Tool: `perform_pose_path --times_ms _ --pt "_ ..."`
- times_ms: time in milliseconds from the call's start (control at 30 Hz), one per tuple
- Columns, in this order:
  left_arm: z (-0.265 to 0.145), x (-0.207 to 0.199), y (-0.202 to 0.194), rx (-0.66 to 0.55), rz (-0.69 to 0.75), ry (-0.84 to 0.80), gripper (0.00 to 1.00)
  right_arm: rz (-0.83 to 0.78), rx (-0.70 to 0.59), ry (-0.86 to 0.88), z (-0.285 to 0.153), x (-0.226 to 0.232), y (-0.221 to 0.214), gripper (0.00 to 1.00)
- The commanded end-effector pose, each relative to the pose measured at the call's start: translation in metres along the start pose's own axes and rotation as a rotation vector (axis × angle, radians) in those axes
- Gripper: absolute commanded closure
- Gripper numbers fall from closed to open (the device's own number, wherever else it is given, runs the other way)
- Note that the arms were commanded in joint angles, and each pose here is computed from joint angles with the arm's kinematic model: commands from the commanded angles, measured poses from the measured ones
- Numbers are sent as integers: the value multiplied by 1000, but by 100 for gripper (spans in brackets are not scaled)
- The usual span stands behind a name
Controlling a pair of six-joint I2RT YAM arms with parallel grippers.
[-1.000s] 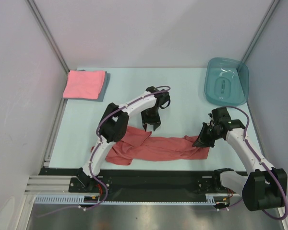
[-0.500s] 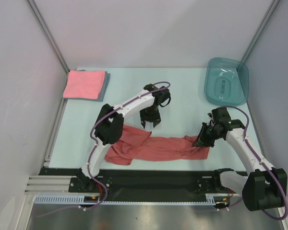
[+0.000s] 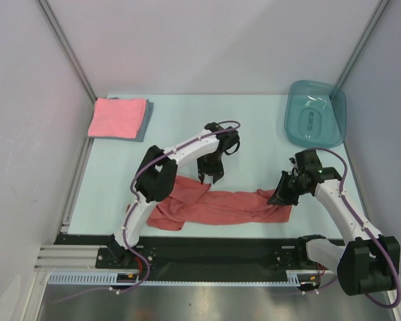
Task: Fold and stack the t-shirts
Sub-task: Flatten the tshirt out
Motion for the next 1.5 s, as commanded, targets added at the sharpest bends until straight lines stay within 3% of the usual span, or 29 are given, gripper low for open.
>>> perform_pose_path --times_ms 0,233,367,533,667,833,1067,1333,1467 --pt "-2 29 -20 70 19 123 47 -22 -21 27 -4 4 3 100" --pt "1 32 -22 76 36 137 53 -20 -18 23 -3 4 3 100" --pt "1 28 -23 93 42 122 68 -18 -21 21 -3 3 3 100" --pt "0 20 -23 103 49 96 78 -15 -25 14 -3 2 4 100" --pt "-5 23 -20 91 62 91 100 -11 -25 -2 -3 0 7 100" --pt "-33 29 2 18 63 2 100 -9 -39 -1 -5 2 9 100" --pt "-144 63 63 -236 -24 -375 100 -47 -104 -8 -36 21 40 100" --pt "-303 171 95 -645 -186 -788 100 -50 -315 82 -119 73 113 100" --pt "-376 231 91 -851 -237 -876 100 -82 -458 129 -178 107 154 100"
Point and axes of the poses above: each gripper's point midway between its finger pads, its own z axis out along the fingers, its own x axis along the line the jaws close on, y = z × x, the point moved 1 cm from there along -z, back along the fingers, and after that the axes turned 9 degrees about -z, right-handed, at the moved point
